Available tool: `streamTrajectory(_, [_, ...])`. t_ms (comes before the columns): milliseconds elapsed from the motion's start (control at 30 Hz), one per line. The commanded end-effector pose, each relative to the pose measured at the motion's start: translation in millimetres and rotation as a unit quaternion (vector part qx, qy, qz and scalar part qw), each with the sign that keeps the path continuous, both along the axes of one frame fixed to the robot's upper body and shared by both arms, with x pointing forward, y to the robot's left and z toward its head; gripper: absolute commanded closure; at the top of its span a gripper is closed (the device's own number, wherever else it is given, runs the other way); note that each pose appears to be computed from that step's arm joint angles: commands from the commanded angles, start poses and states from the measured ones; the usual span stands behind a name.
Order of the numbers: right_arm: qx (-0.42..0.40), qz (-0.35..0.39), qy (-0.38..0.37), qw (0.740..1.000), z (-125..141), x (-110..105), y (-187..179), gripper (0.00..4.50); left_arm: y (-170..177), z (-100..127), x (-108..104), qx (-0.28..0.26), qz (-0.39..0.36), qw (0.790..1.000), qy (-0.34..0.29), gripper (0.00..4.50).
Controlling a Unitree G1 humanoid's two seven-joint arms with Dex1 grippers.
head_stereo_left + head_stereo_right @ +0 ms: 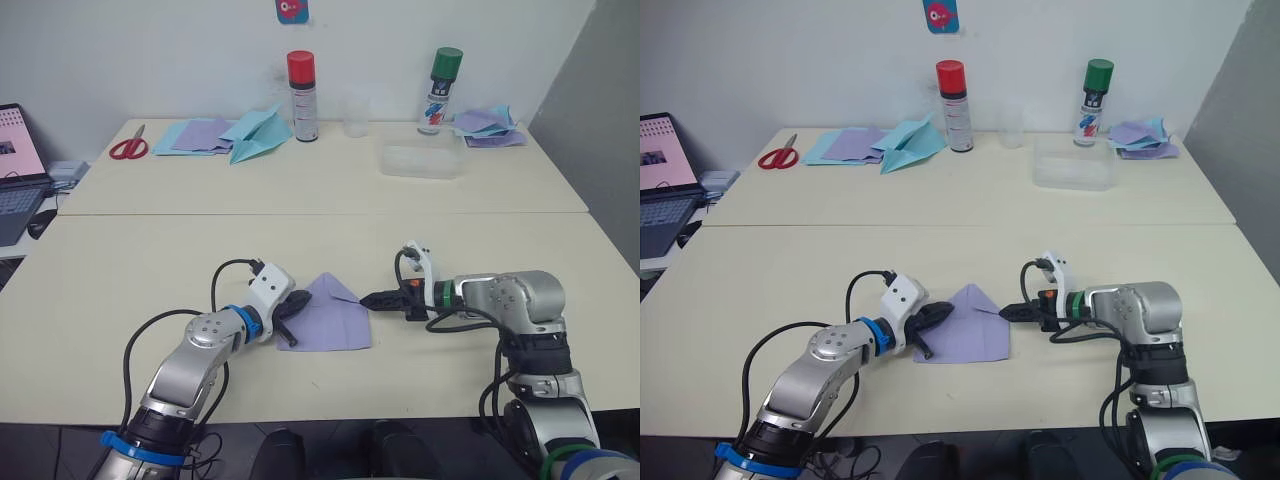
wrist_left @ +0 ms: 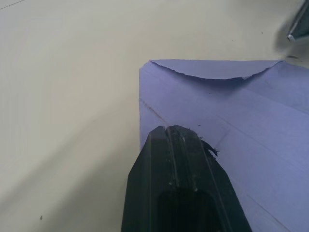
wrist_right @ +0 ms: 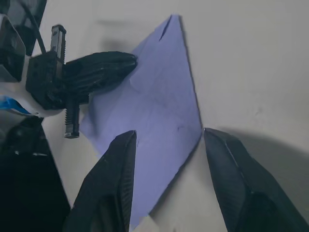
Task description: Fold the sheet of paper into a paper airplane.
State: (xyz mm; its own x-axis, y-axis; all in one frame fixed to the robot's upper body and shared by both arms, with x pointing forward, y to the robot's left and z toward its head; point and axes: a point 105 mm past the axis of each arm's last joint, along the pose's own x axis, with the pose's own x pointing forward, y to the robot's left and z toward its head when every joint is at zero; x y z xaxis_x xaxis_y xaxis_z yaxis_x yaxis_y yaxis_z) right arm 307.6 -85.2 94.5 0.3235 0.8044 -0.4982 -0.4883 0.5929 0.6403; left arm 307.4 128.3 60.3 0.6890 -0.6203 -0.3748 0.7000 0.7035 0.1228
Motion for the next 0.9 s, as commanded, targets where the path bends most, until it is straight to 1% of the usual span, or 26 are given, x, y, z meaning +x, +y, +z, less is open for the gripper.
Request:
streamTrajectory(33, [0.011, -0.020, 0.024, 0.999, -1, 3, -1, 2.21, 10, -26, -7, 0.026, 0.020, 0.998, 0.046, 4.50])
streamTrajectory(200, [0.010, -0.033, 0.058, 0.998, -14, 1, 6, 2.21, 9, -27, -10, 0.024, 0.022, 0.998, 0.047, 4.50])
streamTrajectory(333, [0.019, -0.040, 0.075, 0.996, -18, 1, 15, 2.21, 10, -28, -12, 0.023, 0.026, 0.998, 0.048, 4.50])
streamTrajectory(500, [0.049, -0.034, 0.088, 0.994, -14, 0, 33, 2.21, 9, -29, -14, 0.022, 0.027, 0.998, 0.049, 4.50])
streamTrajectory(733, [0.074, -0.017, 0.110, 0.991, -13, -5, 49, 2.21, 10, -29, -13, 0.023, 0.028, 0.998, 0.047, 4.50])
streamTrajectory(900, [0.095, -0.017, 0.113, 0.989, -4, -1, 58, 2.21, 12, -29, -13, 0.025, 0.030, 0.998, 0.046, 4.50])
